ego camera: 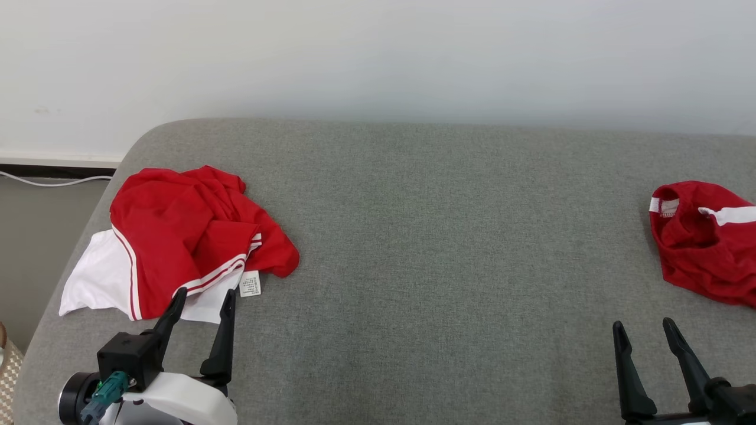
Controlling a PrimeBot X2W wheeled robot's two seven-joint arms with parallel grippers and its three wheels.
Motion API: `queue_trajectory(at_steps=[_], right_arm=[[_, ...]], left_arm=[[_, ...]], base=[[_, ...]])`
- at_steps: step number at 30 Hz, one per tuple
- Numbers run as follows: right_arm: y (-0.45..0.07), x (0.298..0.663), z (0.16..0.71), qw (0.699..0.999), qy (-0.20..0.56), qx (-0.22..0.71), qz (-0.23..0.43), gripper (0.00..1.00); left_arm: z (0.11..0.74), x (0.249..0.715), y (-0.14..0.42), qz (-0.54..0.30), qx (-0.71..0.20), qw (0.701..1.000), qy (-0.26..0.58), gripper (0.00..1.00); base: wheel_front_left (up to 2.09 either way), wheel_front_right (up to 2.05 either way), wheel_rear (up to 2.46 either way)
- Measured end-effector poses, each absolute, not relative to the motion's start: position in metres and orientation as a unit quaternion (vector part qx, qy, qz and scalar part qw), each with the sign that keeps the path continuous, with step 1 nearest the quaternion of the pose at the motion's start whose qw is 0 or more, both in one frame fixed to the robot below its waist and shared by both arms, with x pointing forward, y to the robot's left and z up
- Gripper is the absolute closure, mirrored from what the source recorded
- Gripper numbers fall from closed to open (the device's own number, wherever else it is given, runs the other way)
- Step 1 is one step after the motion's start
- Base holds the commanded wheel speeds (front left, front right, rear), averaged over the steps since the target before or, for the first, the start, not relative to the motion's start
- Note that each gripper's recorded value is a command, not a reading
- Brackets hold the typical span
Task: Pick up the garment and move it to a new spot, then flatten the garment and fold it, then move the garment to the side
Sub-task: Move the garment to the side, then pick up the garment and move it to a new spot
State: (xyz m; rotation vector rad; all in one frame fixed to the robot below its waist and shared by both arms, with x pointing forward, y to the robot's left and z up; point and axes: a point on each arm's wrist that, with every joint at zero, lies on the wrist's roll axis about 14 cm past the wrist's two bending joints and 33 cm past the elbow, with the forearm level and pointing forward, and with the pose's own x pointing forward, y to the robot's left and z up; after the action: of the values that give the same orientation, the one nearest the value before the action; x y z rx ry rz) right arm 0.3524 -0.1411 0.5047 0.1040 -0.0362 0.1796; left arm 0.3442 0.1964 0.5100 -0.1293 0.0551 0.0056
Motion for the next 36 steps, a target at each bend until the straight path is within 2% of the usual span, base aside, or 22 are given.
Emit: queue_trajectory(at_steps=[19,36], right_arm=[[-0.132,0.354,0.500,0.993,-0.010,0.066,0.101,0.00],[-0.049,0.375,0.500,0.971,-0.002,0.080,0.223,0.00]], left_arm=[[0.504,0.337,0.207,0.024,-0.068,0.997,0.037,0.00],[0.496,0.295,0.254,0.123,-0.083,0.988,0.040,0.00]], base=[[0.00,0.00,0.00],[0.00,0.00,0.00]])
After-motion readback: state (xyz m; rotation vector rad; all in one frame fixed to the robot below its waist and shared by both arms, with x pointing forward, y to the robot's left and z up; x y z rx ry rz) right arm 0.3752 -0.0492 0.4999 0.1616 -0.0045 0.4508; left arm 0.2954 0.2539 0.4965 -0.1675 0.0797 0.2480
